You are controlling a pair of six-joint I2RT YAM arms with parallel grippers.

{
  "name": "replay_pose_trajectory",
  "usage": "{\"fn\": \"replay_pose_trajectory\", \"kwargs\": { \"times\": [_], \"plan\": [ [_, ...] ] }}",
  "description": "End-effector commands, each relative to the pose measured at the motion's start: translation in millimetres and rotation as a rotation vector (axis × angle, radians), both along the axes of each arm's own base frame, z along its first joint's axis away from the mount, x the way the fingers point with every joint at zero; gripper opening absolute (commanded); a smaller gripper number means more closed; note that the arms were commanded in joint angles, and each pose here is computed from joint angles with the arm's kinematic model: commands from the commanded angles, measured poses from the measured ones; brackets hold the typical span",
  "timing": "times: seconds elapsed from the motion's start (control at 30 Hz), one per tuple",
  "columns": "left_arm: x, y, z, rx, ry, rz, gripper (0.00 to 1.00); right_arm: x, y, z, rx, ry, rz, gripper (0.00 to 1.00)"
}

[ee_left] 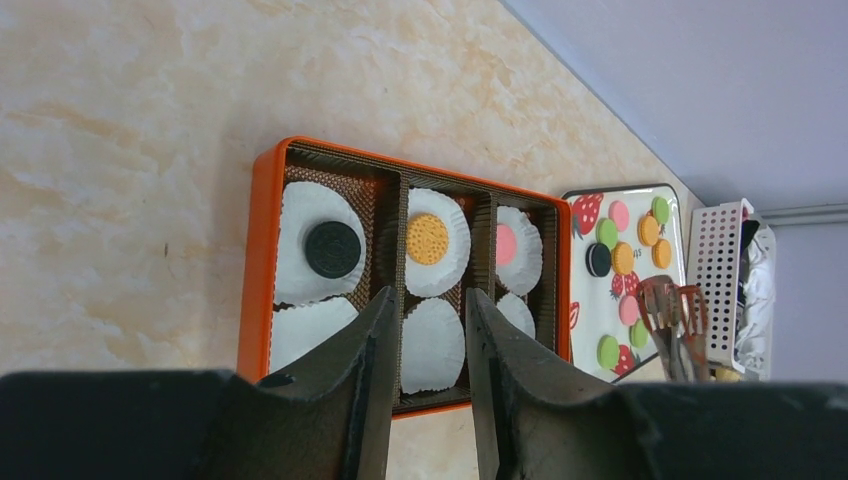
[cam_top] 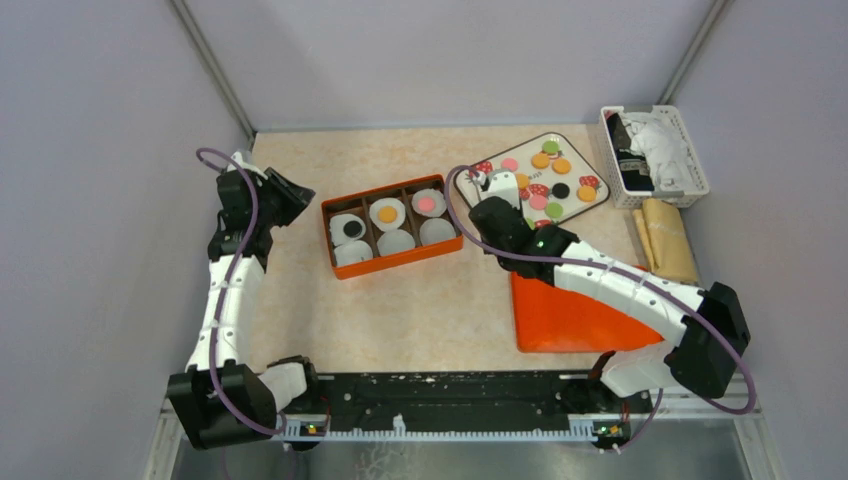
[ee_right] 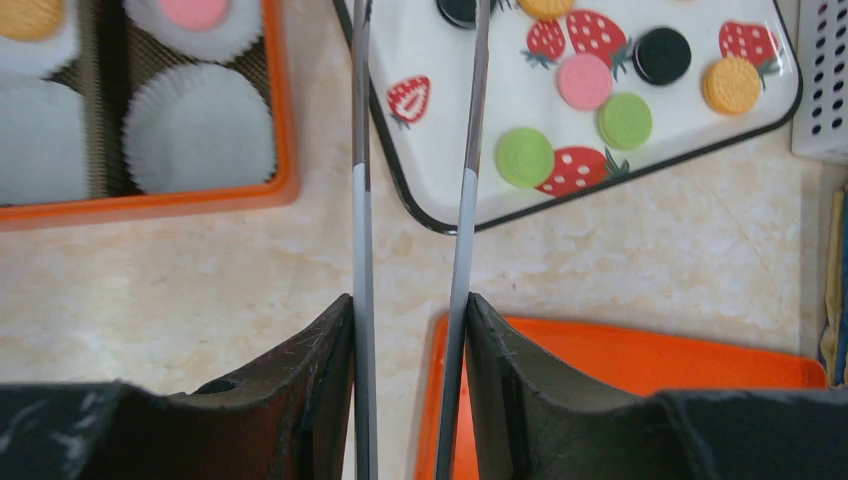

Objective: Pack the cookies

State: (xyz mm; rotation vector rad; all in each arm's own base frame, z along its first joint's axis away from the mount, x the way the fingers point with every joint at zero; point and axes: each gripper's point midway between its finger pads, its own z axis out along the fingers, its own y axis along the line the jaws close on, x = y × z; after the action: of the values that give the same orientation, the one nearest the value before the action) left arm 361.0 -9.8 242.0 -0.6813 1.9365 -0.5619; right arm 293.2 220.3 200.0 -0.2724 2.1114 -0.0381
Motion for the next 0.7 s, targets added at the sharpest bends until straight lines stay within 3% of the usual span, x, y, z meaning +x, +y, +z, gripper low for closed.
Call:
{"fn": "replay_pose_trajectory", "kwargs": {
  "times": [0.0,0.33,0.67],
  "plan": [
    [6,-5,8,-0.021,-0.039,-0.033,0.37,3,-11,-10,0.091,0.018,-0.048,0.42],
    [5,-3,10,-0.007,-0.045,-0.030,0.37,26,-27,-67,0.099,0.124,-0.115,0.43],
    [6,-2,7,-0.003,-0.038,-0.028,0.37,61,-23,-86,0.093,0.154,-0.139,0.43]
  ]
}}
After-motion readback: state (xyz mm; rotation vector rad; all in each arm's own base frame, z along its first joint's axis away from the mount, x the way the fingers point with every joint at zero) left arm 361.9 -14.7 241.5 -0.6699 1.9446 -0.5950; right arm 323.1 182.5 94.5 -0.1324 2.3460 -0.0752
